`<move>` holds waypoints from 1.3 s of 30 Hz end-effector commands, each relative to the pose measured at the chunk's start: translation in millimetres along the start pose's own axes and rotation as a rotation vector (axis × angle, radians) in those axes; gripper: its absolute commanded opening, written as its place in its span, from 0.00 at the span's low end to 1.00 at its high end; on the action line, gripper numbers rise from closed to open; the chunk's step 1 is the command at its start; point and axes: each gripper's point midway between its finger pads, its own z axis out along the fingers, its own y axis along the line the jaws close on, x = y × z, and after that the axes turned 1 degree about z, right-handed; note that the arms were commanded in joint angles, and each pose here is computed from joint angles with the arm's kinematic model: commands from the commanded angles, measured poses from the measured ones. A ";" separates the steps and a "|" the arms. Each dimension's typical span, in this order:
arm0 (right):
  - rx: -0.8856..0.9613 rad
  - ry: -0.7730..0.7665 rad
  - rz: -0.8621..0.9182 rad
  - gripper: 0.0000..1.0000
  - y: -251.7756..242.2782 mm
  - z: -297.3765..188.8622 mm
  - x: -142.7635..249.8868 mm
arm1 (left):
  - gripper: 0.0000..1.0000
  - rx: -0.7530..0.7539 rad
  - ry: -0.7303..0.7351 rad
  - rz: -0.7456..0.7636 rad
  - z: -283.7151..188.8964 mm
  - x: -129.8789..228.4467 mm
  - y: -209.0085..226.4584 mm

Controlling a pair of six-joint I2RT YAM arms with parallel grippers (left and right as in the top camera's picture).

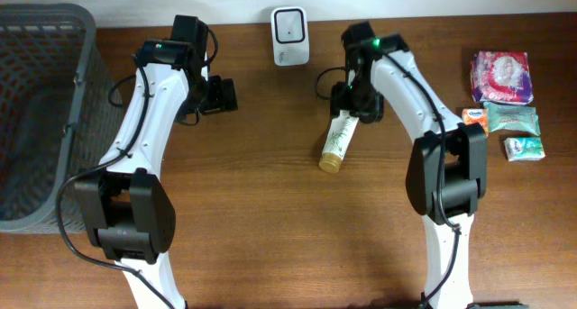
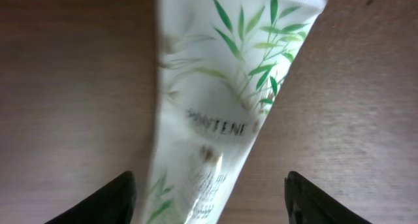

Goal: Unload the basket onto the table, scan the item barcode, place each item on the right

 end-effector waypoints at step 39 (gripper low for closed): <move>0.429 -0.653 0.288 0.04 -168.9 -159.7 -138.8 | 0.99 -0.003 -0.016 0.003 -5.8 -2.2 2.7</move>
